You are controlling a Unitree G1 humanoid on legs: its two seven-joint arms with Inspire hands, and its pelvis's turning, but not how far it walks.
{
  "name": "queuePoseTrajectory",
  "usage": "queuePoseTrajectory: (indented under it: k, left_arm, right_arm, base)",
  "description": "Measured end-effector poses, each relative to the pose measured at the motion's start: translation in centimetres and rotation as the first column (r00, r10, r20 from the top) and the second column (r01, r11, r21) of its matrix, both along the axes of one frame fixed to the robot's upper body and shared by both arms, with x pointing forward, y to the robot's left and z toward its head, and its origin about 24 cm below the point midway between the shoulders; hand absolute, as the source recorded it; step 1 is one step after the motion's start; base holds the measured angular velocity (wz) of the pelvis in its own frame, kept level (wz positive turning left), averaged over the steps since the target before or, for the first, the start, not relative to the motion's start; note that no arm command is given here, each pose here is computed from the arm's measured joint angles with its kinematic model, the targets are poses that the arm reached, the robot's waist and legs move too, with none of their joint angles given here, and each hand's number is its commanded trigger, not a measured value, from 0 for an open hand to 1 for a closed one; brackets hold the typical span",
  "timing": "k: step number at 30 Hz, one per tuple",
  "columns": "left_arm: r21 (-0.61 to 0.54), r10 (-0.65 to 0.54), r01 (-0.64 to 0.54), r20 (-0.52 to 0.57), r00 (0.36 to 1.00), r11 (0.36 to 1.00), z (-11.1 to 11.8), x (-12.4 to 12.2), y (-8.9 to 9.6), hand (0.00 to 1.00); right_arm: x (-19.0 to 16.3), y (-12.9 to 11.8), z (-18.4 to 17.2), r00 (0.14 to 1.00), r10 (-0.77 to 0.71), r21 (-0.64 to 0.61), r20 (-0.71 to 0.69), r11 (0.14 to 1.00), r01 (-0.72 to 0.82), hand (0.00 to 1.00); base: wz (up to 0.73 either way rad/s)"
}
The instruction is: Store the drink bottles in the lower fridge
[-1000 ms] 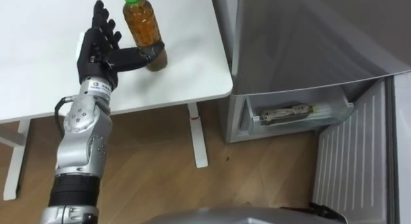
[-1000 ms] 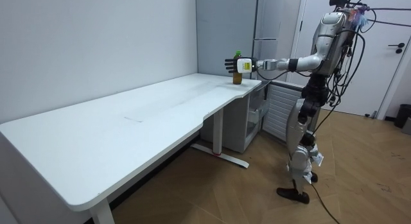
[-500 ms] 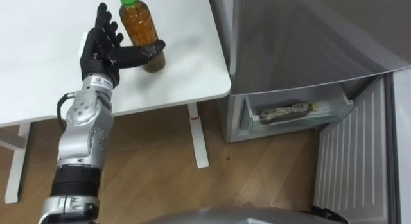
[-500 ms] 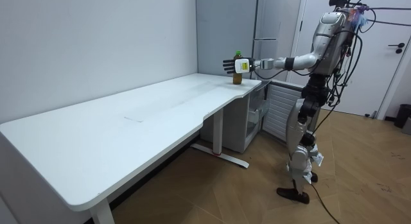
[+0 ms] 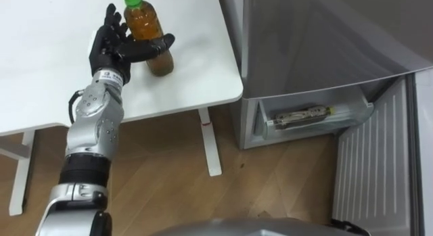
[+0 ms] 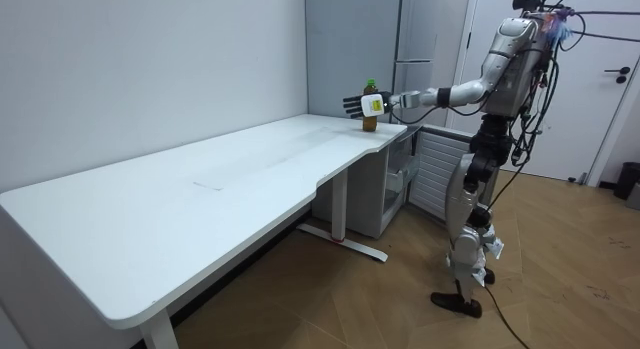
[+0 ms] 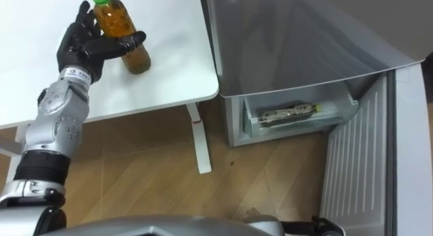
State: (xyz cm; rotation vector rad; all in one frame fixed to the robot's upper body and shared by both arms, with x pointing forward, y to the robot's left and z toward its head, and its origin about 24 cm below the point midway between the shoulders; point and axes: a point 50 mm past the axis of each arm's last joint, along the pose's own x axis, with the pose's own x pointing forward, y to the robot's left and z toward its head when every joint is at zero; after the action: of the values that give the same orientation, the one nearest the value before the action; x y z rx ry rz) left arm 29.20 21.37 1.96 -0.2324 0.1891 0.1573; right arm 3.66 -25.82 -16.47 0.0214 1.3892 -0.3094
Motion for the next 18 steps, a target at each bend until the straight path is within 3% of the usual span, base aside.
queuePoseTrajectory:
  k: [18]
  left_arm:
    - [0.007, 0.031, -0.031, -0.005, 0.999, 0.999, 0.65, 0.87, 0.84, 0.00]
  right_arm:
    - [-0.62, -0.28, 0.00, 0.994, 0.086, -0.045, -0.072, 0.995, -0.090, 0.00]
  base:
    - [-0.05]
